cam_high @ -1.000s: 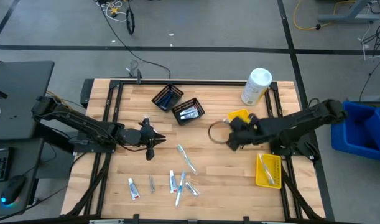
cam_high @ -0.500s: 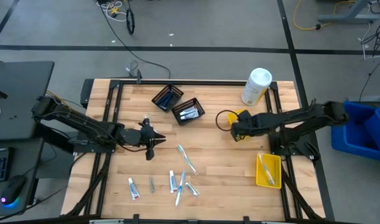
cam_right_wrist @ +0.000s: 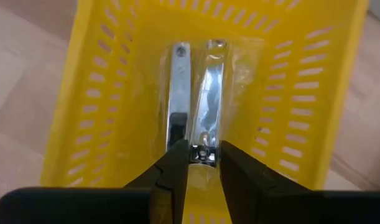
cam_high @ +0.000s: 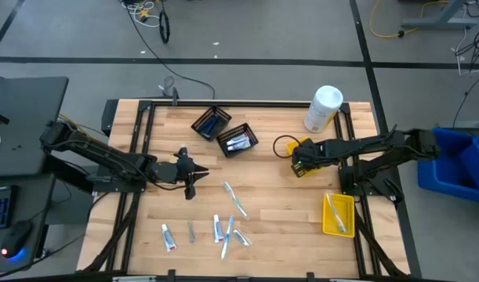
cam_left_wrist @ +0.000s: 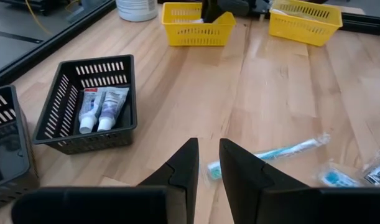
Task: Pick & Place Travel size toiletries
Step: Put the nail cutter into the top yellow bin, then put the green toothbrush into the bottom yellow bin
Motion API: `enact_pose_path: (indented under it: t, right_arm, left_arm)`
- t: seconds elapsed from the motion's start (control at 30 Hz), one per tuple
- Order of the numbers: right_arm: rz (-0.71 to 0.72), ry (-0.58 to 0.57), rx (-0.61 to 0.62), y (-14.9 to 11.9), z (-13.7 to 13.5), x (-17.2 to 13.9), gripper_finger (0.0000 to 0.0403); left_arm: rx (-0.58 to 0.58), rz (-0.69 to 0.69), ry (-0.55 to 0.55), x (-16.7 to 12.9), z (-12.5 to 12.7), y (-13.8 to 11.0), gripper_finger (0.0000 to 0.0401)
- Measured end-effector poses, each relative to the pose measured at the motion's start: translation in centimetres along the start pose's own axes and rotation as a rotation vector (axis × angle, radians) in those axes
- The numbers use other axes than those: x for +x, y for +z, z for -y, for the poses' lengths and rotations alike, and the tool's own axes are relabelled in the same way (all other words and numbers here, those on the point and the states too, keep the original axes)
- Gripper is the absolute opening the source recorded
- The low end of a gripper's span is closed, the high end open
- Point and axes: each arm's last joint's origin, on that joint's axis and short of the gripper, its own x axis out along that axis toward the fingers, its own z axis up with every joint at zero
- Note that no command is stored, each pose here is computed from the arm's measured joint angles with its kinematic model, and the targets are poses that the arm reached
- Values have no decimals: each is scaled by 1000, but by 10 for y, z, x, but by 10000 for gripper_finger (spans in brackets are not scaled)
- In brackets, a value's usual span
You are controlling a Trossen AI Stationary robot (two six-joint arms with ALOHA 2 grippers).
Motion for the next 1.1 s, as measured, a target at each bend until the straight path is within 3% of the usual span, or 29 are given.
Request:
enact_pose_path:
  t: [0.2, 0.67, 0.93, 1.1]
  right_arm:
    - [-8, 22, -14, 0, -1, 0, 113]
    - [24, 45, -110, 15, -9, -21, 215]
    - [83, 114, -122, 31, -20, -45, 230]
    - [145, 170, -201, 33, -30, -53, 217]
  left_arm:
    - [-15, 0, -2, 0, 0, 0, 71]
    - [-46, -3, -8, 0, 0, 0, 71]
    - [-46, -3, -8, 0, 0, 0, 71]
    - [-46, -3, -8, 0, 0, 0, 71]
